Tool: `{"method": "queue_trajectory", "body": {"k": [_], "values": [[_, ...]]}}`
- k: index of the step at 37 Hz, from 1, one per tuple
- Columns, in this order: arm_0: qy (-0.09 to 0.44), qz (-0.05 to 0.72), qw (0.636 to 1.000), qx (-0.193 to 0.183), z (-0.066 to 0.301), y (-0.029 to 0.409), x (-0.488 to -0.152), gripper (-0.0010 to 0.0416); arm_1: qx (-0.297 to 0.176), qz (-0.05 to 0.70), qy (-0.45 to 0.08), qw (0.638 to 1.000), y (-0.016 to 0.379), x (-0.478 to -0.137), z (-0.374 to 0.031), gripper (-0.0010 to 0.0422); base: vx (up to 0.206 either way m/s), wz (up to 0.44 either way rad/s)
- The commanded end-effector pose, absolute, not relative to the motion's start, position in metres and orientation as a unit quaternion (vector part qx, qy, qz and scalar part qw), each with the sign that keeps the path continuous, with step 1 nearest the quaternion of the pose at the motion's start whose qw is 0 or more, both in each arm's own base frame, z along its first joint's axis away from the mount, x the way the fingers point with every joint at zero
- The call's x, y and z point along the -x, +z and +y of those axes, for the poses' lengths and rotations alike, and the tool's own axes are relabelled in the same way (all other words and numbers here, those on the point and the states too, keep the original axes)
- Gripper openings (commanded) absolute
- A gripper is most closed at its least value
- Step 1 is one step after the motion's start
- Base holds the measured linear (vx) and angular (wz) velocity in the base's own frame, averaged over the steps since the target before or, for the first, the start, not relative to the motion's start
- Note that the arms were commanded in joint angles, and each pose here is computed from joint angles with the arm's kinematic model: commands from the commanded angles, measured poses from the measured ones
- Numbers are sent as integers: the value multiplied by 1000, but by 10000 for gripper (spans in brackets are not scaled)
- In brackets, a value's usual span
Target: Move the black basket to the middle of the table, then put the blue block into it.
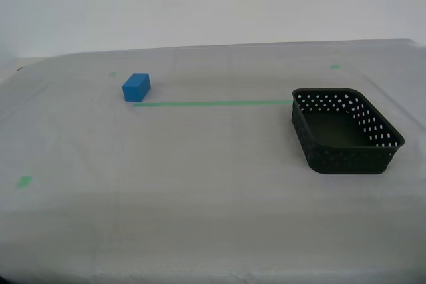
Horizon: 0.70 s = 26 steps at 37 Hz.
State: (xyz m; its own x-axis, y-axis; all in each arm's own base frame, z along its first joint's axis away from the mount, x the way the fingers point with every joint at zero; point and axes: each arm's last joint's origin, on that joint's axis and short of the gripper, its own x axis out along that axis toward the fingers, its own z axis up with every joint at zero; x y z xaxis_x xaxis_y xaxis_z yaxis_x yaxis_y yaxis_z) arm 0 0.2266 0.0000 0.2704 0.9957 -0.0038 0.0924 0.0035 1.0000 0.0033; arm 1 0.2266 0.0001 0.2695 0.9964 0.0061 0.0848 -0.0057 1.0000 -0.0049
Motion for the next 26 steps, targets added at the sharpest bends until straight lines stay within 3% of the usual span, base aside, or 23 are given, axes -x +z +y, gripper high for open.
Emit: {"method": "queue_trajectory", "body": {"k": [1, 26], "values": [[-1, -47, 999, -1, 0, 271, -227, 0, 2, -43, 3, 999, 270, -227, 0, 0, 0, 0], [-1, -47, 999, -1, 0, 271, -227, 0, 2, -43, 3, 999, 270, -227, 0, 0, 0, 0]]}}
